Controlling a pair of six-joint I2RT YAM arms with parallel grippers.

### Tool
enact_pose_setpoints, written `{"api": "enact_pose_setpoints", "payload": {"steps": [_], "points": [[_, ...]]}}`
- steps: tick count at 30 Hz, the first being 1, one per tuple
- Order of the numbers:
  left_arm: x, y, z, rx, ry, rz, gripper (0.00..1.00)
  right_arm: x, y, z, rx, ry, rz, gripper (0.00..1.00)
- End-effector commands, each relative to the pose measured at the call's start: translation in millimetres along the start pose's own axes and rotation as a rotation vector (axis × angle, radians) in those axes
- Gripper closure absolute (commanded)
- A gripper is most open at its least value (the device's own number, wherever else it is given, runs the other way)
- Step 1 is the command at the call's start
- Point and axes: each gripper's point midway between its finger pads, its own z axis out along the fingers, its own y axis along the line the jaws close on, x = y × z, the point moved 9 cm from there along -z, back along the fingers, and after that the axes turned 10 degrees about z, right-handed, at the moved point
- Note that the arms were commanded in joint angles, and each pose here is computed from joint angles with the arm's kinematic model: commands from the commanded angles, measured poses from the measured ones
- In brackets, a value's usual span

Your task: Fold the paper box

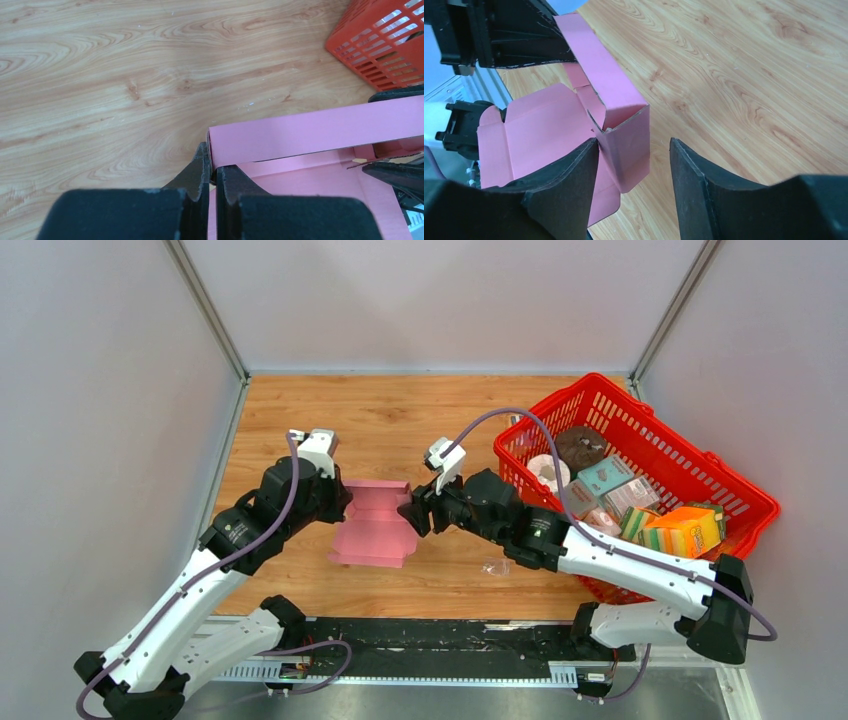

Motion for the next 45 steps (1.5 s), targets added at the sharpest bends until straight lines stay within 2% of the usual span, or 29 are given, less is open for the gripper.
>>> {"api": "enact_pose_setpoints", "payload": {"steps": [1, 7, 11, 15, 21, 22, 28, 35, 42, 43, 45], "points": [[-13.6, -1.1, -11.0, -0.008, -0.056, -0.031, 1.00, -18.0, 2.4, 1.0, 0.052, -0.070, 0.042, 0.44], [-13.0, -0.9, -8.6, -0.041, -0.041, -0.043, 1.00, -17.5, 5.2, 6.1, 0.105, -0.069, 0.049, 0.53], [-13.8, 0.2, -9.4, -0.075, -0.034, -0.053, 1.00, -18.2, 8.5, 11.9, 0.154, -0.075, 0.040, 0.46], [-14.8, 0.6, -9.9, -0.093, -0.036, -0.060, 1.00, -17.9, 9.7, 16.7, 0.209, -0.071, 0.030, 0.50], [-15.5, -2.1, -7.1, -0.100, -0.026, -0.065, 1.00, -23.7, 10.4, 24.6, 0.276, -0.096, 0.041, 0.65], [-16.2, -2.5, -6.1, -0.105, -0.025, -0.065, 1.00, -24.1, 11.2, 25.4, 0.278, -0.096, 0.041, 0.73], [-18.3, -2.6, -5.3, -0.162, -0.024, -0.083, 1.00, -21.1, 13.3, 36.7, 0.342, -0.083, 0.039, 0.81], [-19.9, -4.8, -3.1, -0.178, -0.021, -0.075, 1.00, -21.5, 11.5, 40.3, 0.377, -0.082, 0.029, 0.84], [-20.0, -5.3, -2.8, -0.182, -0.021, -0.077, 1.00, -22.4, 10.3, 40.5, 0.385, -0.091, 0.016, 0.78], [-20.0, -5.5, -1.9, -0.186, -0.019, -0.084, 1.00, -20.9, 10.1, 43.0, 0.388, -0.088, 0.015, 0.79], [-21.0, -5.4, -2.9, -0.199, -0.021, -0.089, 1.00, -21.6, 10.5, 46.0, 0.401, -0.092, 0.023, 0.87]]}}
